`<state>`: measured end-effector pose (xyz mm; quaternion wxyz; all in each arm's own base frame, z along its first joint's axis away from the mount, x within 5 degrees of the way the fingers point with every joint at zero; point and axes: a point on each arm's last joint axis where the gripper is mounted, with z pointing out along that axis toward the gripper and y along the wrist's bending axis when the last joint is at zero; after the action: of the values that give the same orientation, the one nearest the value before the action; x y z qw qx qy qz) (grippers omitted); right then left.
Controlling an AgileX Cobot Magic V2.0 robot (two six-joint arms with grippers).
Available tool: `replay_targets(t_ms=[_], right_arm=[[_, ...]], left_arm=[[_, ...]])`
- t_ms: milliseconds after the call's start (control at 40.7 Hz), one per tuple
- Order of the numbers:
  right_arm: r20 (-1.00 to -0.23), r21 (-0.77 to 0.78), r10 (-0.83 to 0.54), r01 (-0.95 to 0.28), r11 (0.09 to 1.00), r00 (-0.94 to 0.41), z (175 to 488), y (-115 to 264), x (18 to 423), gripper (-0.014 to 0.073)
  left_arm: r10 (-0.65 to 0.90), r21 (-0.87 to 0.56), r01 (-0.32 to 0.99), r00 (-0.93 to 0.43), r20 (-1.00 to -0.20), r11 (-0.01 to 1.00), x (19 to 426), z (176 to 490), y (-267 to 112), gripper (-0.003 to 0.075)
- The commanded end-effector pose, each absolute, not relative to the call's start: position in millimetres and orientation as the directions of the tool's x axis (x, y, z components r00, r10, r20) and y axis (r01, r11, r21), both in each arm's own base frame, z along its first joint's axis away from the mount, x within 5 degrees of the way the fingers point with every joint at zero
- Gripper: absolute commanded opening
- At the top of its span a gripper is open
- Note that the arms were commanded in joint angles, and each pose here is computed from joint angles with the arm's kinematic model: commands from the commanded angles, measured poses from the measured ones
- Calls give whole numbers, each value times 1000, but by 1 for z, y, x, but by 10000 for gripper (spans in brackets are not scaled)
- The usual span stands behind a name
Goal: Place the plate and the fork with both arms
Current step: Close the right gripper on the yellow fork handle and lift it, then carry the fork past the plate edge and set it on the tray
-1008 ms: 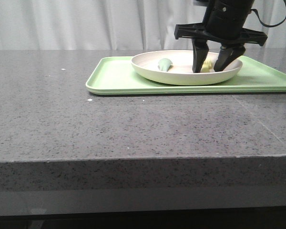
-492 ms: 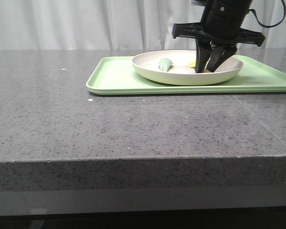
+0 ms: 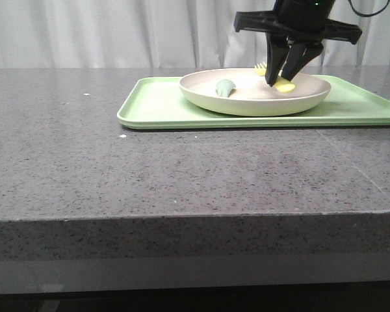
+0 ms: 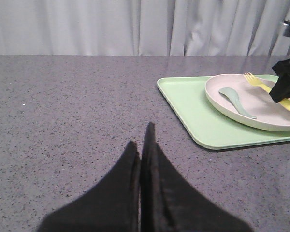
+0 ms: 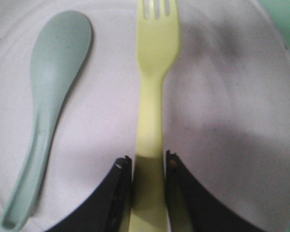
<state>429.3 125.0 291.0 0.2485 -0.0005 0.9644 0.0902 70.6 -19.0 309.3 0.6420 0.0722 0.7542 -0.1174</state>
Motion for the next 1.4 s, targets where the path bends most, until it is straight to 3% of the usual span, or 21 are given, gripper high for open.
replay_targets(t_ms=[0,762,1377], right_arm=[[-590,199,67,-65,978,-804,337,120,422,-13],[-539,156,160,88,984,-827,334,39,431,-13],[-549,119,121,66,991,-827,334,33,431,-13]], left_arm=[[-74,-92,276,-76,-994,957,71,324,-20,-18],[-74,-92,276,-76,-994,957,71,324,-20,-18],[-74,-92,276,-76,-994,957,71,324,-20,-18]])
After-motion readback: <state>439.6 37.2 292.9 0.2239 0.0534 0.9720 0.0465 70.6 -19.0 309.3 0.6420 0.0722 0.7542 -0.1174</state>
